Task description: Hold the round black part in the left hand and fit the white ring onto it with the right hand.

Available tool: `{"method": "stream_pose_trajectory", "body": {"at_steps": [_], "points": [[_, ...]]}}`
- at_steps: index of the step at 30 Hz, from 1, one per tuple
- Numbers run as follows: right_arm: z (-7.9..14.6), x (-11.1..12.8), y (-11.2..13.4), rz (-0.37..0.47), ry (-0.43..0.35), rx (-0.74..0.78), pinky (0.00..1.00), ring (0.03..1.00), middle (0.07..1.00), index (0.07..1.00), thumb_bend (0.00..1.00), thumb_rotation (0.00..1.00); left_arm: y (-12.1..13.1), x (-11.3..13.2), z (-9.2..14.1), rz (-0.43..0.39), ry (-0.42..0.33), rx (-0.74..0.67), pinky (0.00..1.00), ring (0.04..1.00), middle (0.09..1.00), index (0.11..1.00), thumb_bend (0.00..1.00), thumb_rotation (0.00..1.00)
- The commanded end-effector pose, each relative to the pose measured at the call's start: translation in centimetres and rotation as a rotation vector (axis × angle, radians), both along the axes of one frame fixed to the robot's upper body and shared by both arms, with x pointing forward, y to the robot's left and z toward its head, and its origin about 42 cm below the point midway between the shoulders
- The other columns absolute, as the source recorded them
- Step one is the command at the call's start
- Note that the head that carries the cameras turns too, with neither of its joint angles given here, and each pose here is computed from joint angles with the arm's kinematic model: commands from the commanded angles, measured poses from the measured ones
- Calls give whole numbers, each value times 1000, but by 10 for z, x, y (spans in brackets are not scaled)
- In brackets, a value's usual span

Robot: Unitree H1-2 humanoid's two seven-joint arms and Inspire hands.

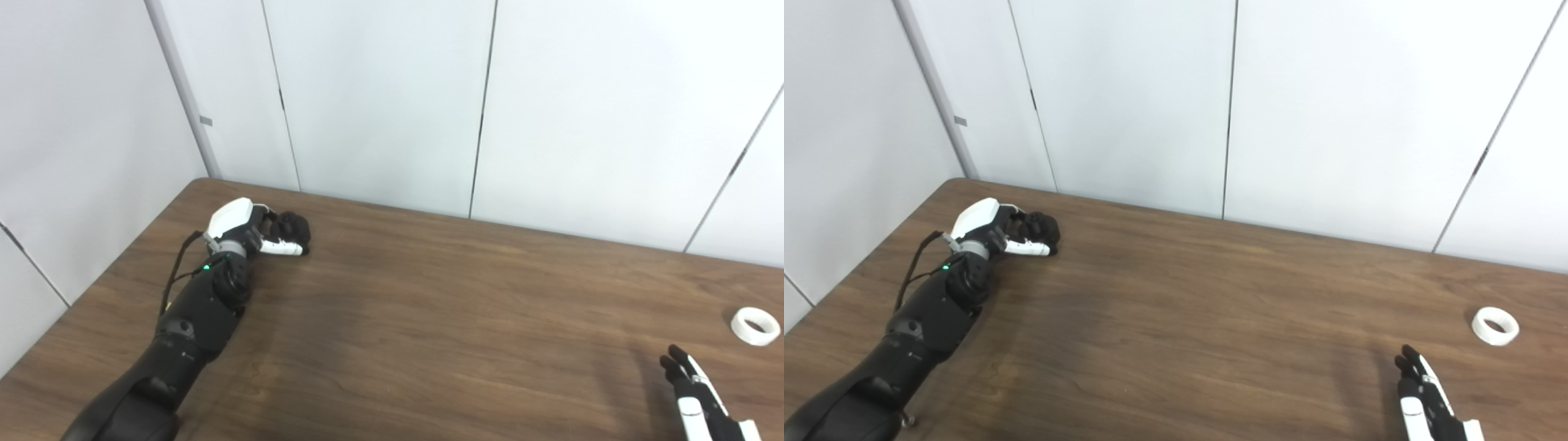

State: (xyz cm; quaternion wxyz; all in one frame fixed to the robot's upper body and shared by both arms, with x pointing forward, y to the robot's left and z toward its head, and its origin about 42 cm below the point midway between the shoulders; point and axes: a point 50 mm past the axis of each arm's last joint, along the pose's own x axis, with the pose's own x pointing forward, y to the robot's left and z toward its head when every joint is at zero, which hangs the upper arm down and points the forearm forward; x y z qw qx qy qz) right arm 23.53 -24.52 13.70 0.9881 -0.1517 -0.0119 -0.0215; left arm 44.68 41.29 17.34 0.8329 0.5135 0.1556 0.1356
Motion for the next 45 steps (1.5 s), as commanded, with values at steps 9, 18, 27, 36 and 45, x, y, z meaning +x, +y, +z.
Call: {"method": "stream_pose_trajectory", "body": {"at_steps": [9, 18, 27, 36, 45], "points": [[6, -5, 0, 2, -53, -5, 1000, 927, 898, 912, 260, 1000, 4, 10, 26, 6, -150, -9, 1000, 904, 810, 488, 528, 62], [6, -5, -2, 2, -46, 15, 1000, 955, 909, 923, 274, 1000, 3, 7, 28, -2, -161, 9, 1000, 900, 786, 486, 522, 51], [6, -5, -1, -2, -43, 8, 1000, 954, 906, 919, 291, 1000, 4, 4, 31, -16, -179, -10, 991, 894, 773, 485, 522, 50], [5, -3, -1, 10, -46, 24, 1000, 958, 908, 917, 291, 1000, -13, -9, 41, -77, -209, -25, 992, 901, 776, 484, 523, 51], [2, -1, -1, 23, -39, 90, 1000, 977, 918, 927, 317, 1000, -43, -30, 49, -163, -221, -33, 945, 919, 776, 484, 524, 53]]}}
